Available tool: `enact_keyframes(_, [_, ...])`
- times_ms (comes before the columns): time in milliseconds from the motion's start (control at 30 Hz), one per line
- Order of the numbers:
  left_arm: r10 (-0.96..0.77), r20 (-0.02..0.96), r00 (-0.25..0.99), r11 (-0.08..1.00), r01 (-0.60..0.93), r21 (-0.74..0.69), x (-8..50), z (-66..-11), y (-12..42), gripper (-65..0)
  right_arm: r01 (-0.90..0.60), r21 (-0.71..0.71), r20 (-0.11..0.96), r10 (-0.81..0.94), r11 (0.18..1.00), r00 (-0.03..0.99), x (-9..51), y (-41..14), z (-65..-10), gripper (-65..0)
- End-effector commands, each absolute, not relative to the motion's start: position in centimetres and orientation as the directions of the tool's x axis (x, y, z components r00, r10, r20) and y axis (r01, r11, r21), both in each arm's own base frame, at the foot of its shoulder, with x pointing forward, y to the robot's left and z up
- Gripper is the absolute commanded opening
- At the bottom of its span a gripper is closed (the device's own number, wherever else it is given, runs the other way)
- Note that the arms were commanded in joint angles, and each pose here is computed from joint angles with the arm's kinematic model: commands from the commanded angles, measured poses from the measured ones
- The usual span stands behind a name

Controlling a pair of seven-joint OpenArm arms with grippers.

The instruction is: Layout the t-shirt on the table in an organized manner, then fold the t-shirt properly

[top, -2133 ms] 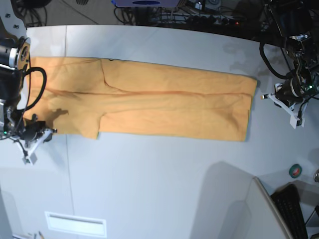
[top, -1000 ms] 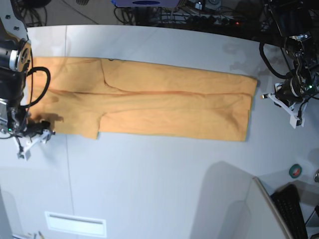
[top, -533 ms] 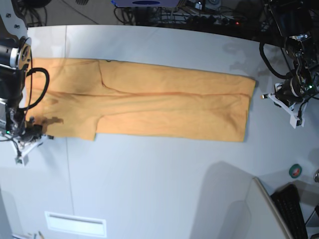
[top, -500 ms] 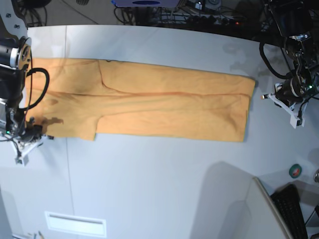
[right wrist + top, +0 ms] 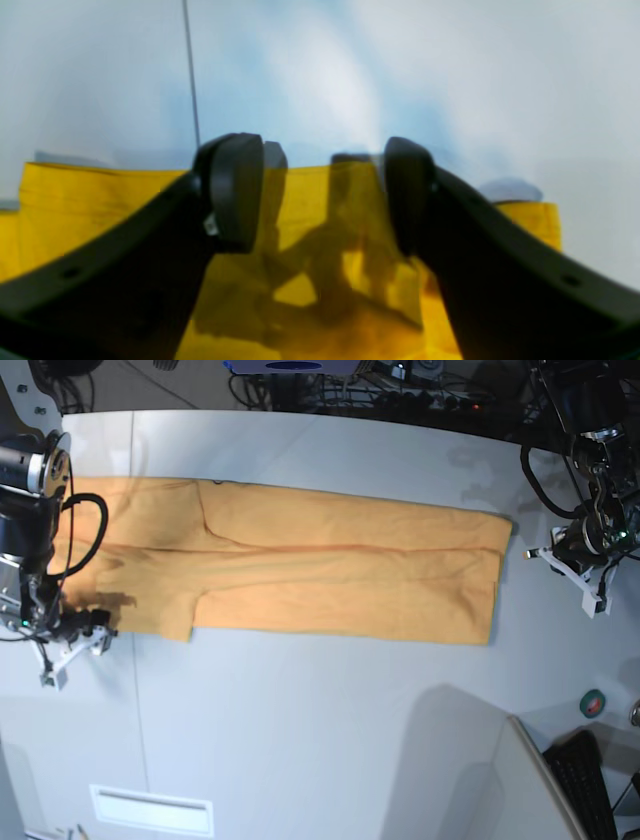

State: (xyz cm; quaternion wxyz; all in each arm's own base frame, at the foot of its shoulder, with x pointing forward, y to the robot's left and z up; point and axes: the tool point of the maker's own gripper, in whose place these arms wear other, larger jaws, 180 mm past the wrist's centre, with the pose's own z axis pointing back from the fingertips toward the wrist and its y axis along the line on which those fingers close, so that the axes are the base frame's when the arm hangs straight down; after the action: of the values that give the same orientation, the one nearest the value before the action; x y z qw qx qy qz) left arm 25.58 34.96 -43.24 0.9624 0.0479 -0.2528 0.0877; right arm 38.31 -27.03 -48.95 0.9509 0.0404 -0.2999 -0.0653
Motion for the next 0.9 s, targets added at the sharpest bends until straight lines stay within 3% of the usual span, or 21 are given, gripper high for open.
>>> enact_keyframes(0, [0.127,0.531,0.838,0.979,-0.192,0.068,26.6,-41.9,35.9,-65.0,0.102,0.104,0.618,-0.145,0.989,0.772,40.2,-28.3,-46.9,-29.3])
enact_keyframes(267, [0.126,0.53,0.838,0.979,-0.191,0.069,26.5,-41.9,35.9,-65.0,0.102,0.104,0.61,-0.145,0.989,0.779,39.7,-28.2,-47.4,-54.6])
enact_keyframes(500, [0.124,0.531,0.839,0.98,-0.189,0.069,26.6,-41.9,35.8,-65.0,0.081,0.071,0.656,-0.108,0.994,0.747,39.6,-28.2,-46.2,-52.2])
enact_keyframes(633, [0.123,0.53,0.839,0.98,-0.187,0.069,26.6,-41.9,35.8,-65.0,0.071,0.073,0.657,-0.101,0.995,0.747,39.4,-27.7,-46.4,-65.0])
enact_keyframes(867, [0.125,0.53,0.839,0.979,-0.19,0.069,26.6,-41.9,35.9,-65.0,0.057,0.078,0.671,-0.095,0.995,0.736,38.7,-26.7,-46.4,-65.0])
